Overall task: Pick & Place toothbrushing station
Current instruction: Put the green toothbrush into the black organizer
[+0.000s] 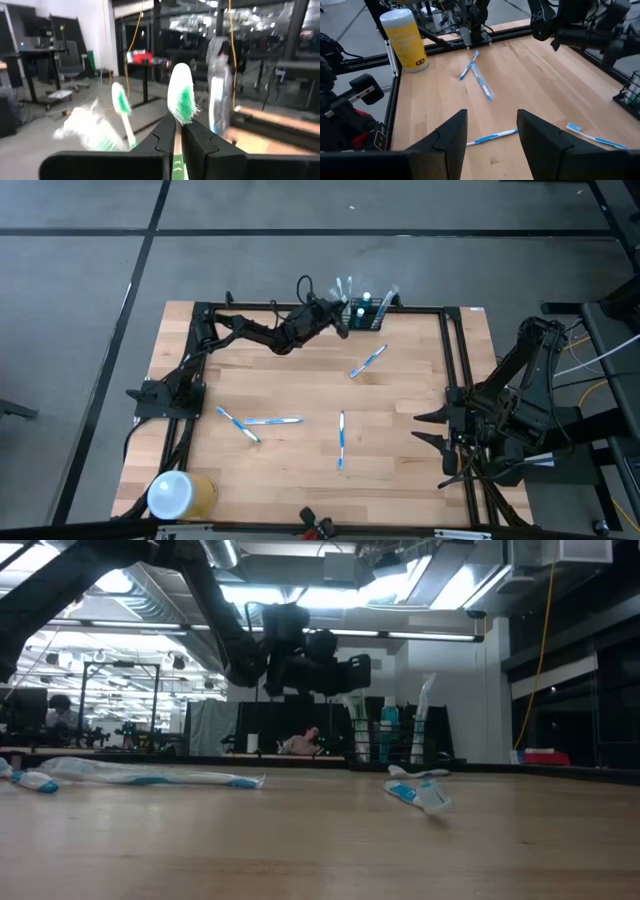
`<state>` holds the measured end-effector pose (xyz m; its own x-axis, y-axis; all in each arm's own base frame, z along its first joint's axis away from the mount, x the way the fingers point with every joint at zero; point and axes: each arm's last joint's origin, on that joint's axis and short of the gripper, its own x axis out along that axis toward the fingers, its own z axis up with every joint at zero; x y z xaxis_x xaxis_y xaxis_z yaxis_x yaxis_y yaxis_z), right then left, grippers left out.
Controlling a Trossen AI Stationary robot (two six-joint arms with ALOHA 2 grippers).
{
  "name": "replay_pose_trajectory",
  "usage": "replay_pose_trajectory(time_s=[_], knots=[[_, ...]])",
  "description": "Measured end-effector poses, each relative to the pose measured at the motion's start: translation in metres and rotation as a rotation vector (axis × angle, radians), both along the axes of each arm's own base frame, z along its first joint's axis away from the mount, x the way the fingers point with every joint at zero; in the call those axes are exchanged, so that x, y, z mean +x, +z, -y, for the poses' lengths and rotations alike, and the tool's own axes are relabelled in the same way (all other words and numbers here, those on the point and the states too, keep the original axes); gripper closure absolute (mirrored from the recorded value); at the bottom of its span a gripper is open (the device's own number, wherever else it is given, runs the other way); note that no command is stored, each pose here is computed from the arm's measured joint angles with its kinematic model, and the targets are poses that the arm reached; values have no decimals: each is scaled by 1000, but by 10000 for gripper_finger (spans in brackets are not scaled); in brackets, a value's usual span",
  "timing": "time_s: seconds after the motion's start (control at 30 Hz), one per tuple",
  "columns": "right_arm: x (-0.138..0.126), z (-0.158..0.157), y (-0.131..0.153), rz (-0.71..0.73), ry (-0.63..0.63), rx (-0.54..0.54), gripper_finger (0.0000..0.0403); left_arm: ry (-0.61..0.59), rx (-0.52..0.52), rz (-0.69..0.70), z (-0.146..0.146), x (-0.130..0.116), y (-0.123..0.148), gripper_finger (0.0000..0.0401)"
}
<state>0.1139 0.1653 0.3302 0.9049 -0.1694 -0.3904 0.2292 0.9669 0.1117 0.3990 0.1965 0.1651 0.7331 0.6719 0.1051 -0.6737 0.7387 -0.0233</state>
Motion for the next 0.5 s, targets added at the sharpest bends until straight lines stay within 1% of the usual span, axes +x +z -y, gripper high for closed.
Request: replay_pose_trajectory(time_s=[0.1,0.2,0.33,0.5], knots=[[-1,-1,0,-5,4,19,230,-15,-22,27,-1,-1,1,370],[-3,-2,0,-2,10,30,230,-60,-28,43,-1,0,4,343],[-5,-3,0,8,14,29,230,-89,-55,66,-2,1,5,297],[-5,-3,0,9,12,37,230,-81,-66,72,-4,0,5,234]])
